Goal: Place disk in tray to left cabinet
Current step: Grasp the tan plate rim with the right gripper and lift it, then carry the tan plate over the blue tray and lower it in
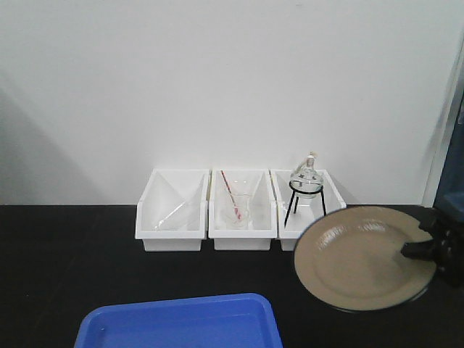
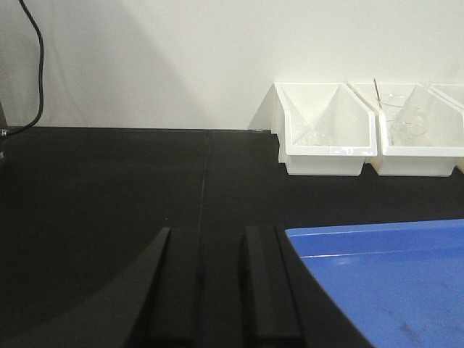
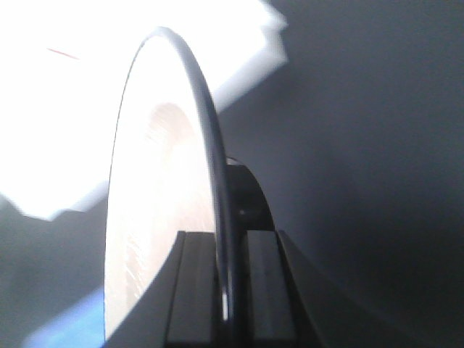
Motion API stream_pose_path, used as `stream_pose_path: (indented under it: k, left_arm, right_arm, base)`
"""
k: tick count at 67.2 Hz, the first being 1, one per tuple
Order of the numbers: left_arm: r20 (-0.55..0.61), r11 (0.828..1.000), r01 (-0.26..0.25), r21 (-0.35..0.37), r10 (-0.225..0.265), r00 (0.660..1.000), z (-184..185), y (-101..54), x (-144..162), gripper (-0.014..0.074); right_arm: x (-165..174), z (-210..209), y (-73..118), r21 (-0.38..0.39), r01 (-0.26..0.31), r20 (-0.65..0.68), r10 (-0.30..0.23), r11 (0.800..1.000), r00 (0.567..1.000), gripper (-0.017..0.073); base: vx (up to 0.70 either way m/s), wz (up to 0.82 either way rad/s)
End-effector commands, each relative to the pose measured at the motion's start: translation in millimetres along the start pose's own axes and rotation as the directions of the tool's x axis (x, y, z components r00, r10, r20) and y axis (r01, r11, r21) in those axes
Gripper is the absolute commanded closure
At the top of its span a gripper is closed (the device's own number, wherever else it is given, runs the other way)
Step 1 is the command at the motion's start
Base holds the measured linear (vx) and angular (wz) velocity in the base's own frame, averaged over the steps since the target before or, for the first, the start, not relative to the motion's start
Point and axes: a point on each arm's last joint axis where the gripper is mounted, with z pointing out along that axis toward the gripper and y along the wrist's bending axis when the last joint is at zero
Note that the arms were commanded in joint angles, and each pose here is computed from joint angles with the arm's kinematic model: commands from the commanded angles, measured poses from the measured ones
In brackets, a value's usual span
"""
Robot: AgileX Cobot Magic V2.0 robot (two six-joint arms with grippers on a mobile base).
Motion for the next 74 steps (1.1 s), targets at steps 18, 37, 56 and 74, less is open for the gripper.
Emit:
stream_pose_path:
  k: [18, 37, 56, 74]
  left_arm:
    - [0.096, 1.0, -0.001, -0.005, 0.002, 0.995, -1, 0.5, -16, 0.0293]
    - [0.096, 1.0, -0.001, -0.005, 0.002, 0.995, -1, 0.5, -16, 0.0293]
    - [0.096, 1.0, -0.001, -0.005, 0.002, 0.995, -1, 0.5, -16, 0.0293]
    - [0.096, 1.0, -0.001, -0.005, 0.002, 0.995, -1, 0.5, -16, 0.0293]
  right_arm:
    - [103, 56, 160.8, -0.354, 0.088, -0.11, -0.135, 0.931, 0.985, 0.0565]
    - [182, 103, 169.1, -0.219, 0.251, -0.198, -0.295, 0.943, 0.935, 0.0564]
    - [195, 122, 147.8, -0.139, 0.43, -0.219, -0.451, 0.892, 0.865, 0.0529]
    - [194, 122, 145.0, -0.142, 0.528, -0.218, -0.547, 0.837, 0.808, 0.03]
  base:
    - [0.0, 0.0]
    - [0.0, 0.0]
    - [0.0, 0.0]
    - [0.0, 0.0]
